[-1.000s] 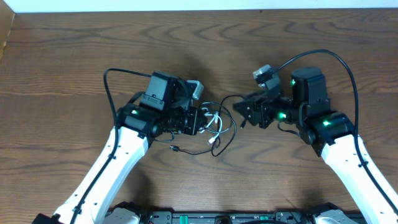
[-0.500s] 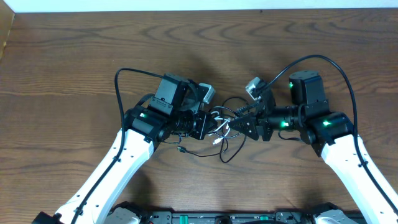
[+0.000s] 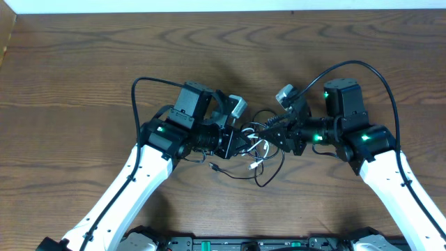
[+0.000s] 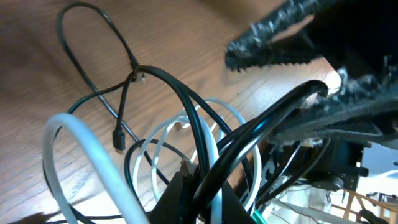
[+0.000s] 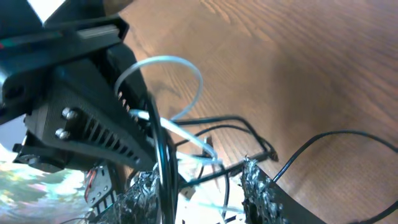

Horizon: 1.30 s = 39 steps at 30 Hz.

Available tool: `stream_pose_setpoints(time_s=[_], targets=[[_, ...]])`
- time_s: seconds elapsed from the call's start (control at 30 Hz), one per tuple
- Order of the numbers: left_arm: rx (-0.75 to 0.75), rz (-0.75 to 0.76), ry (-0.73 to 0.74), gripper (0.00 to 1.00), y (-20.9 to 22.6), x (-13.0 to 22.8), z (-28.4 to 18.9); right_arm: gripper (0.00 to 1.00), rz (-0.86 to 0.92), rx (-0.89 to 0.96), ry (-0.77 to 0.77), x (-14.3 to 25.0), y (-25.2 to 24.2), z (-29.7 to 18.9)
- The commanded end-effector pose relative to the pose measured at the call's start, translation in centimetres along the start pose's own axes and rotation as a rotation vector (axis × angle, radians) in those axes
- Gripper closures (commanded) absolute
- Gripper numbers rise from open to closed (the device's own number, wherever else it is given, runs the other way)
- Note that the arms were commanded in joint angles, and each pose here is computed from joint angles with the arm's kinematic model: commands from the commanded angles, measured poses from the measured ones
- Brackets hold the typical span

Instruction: Untangle cables

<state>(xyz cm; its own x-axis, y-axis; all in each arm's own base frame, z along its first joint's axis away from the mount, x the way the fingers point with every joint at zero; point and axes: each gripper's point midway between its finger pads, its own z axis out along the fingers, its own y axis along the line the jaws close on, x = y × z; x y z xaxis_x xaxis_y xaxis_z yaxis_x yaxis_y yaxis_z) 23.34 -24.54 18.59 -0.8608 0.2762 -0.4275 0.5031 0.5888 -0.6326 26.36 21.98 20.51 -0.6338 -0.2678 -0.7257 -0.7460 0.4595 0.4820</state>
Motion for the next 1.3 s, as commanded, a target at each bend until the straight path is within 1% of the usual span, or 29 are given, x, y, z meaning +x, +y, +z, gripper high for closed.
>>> stream_pose_setpoints(time_s=[0.0, 0.13, 0.17, 0.2, 0.3, 0.37, 0.43, 0.47, 0.57, 0.6, 0.67, 0.8, 0.9, 0.97, 1.07, 1.17, 1.23, 1.27], targets=[[0.037, 0.023, 0.008, 0.92, -1.0, 0.1, 0.0, 0.63, -0.018, -0.001, -0.006, -0.1, -0.2, 0.2], [0.039, 0.026, 0.007, 0.92, -1.1, 0.1, 0.1, 0.65, -0.007, 0.0, -0.02, -0.5, -0.2, 0.2], [0.039, 0.026, 0.007, 0.92, -1.1, 0.1, 0.1, 0.69, -0.007, -0.001, -0.02, -0.5, -0.2, 0.2], [0.039, 0.027, 0.006, 0.92, -1.1, 0.0, 0.1, 0.74, -0.006, 0.0, -0.019, -0.5, -0.2, 0.2], [0.039, 0.027, 0.006, 0.92, -1.1, 0.0, 0.1, 0.99, -0.005, 0.0, -0.018, -0.4, -0.2, 0.3], [0.038, 0.026, 0.006, 0.92, -1.1, 0.1, 0.1, 0.99, -0.002, 0.014, -0.016, -0.4, -0.5, 0.3], [0.038, 0.025, 0.008, 0.91, -1.1, 0.1, 0.1, 0.99, 0.039, 0.075, -0.007, -0.1, -1.6, 0.3], [0.034, 0.023, 0.009, 0.87, -1.0, 0.1, 0.1, 0.99, 0.072, 0.122, -0.001, 0.1, -2.4, 0.2], [0.028, 0.017, 0.016, 0.84, -0.9, 0.3, 0.1, 0.99, 0.159, 0.278, 0.031, 1.2, -4.9, -0.4], [0.002, 0.008, 0.022, 0.83, -0.4, 0.5, 0.1, 0.99, 0.198, 0.38, 0.062, 2.3, -6.5, -1.0], [-0.03, -0.004, 0.031, 0.83, 0.2, 0.8, 0.1, 0.99, 0.239, 0.482, 0.095, 3.5, -7.9, -1.7], [-0.085, -0.025, 0.05, 0.83, 1.2, 1.4, 0.0, 0.99, 0.319, 0.626, 0.132, 5.1, -9.6, -3.1], [-0.095, -0.028, 0.053, 0.83, 1.3, 1.5, 0.0, 0.99, 0.392, 0.743, 0.139, 6.0, -10.9, -4.4], [-0.103, -0.028, 0.052, 0.92, 1.5, 1.5, 0.0, 0.99, 0.418, 0.796, 0.14, 6.4, -11.4, -5.0], [-0.11, -0.029, 0.051, 0.93, 1.6, 1.5, -0.1, 0.99, 0.453, 0.855, 0.144, 7.0, -11.9, -5.8], [-0.113, -0.028, 0.05, 0.92, 1.7, 1.5, -0.1, 0.99, 0.46, 0.858, 0.151, 7.2, -11.9, -5.9], [-0.113, -0.027, 0.049, 0.92, 1.6, 1.4, -0.1, 0.99, 0.465, 0.813, 0.15, 7.1, -11.4, -5.3], [-0.112, -0.025, 0.047, 0.87, 1.6, 1.4, 0.0, 0.99, 0.47, 0.742, 0.142, 6.7, -10.6, -4.4]])
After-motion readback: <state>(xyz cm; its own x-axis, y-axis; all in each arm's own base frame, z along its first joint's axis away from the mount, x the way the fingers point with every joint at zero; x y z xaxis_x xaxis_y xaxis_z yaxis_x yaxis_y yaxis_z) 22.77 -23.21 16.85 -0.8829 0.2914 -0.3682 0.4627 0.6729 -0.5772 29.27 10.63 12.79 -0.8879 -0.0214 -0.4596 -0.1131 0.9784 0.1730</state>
